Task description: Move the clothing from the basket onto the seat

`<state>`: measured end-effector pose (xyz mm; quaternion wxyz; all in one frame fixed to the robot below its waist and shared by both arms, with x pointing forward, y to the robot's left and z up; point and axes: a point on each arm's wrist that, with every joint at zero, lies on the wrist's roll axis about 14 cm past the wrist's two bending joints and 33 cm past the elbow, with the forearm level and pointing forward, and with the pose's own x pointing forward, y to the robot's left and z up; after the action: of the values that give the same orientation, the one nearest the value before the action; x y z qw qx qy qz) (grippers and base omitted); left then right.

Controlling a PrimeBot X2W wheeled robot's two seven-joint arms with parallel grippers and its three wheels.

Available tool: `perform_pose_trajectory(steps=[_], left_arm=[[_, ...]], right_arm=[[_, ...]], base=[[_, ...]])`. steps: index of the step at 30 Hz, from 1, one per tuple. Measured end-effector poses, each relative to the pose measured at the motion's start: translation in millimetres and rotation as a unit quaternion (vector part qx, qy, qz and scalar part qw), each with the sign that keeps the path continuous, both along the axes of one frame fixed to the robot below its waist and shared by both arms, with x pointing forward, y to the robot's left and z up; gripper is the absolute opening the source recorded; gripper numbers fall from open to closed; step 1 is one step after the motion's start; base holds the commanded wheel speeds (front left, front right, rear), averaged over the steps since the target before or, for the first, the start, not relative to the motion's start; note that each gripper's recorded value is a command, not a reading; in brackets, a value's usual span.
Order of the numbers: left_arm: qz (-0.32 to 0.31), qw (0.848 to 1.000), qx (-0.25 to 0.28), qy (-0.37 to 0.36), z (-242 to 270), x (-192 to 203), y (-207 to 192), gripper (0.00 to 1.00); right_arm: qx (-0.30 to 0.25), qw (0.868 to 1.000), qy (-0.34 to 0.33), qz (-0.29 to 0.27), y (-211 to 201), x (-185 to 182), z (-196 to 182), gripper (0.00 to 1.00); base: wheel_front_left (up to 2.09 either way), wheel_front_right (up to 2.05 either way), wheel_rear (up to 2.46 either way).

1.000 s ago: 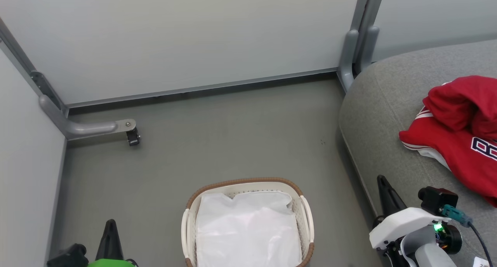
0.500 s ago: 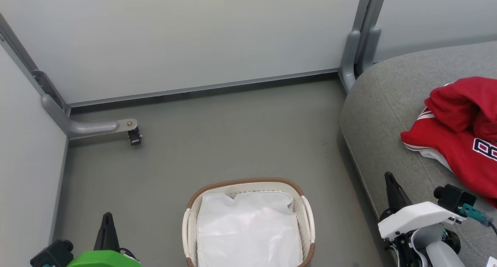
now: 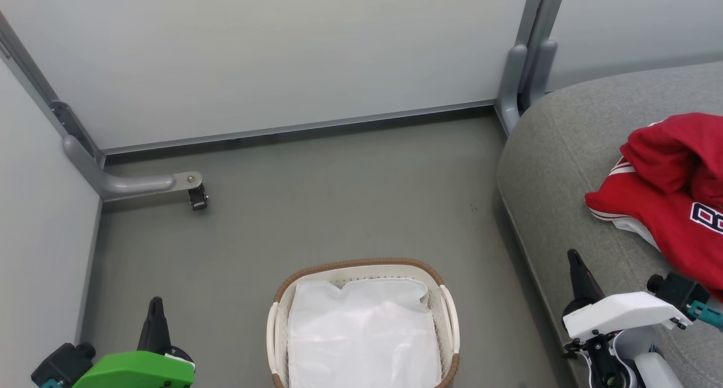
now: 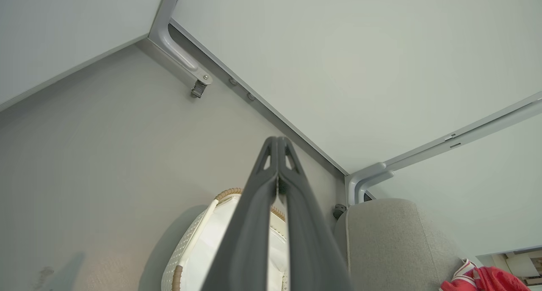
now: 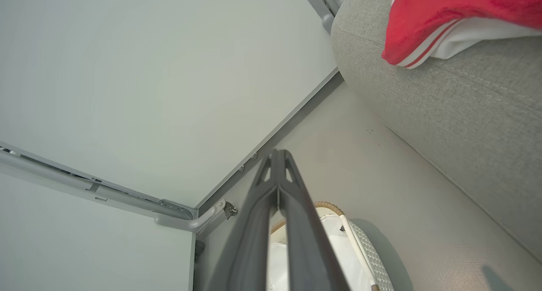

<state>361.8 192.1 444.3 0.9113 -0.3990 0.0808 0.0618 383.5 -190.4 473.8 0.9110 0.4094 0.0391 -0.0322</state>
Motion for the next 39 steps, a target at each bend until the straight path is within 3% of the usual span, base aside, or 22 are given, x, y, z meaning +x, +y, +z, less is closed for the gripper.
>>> perform_pose_trajectory(steps=[18,39], left_arm=[[0.014,0.994,-0.103,-0.019,13,8,2,0.00],[0.021,0.978,-0.206,-0.041,27,15,3,0.00]], right_arm=[[0.101,0.995,-0.007,-0.010,-4,2,7,0.00],[0.201,0.979,-0.021,-0.014,-6,4,17,0.00]], base=[[0.00,0.00,0.00],[0.00,0.00,0.00]])
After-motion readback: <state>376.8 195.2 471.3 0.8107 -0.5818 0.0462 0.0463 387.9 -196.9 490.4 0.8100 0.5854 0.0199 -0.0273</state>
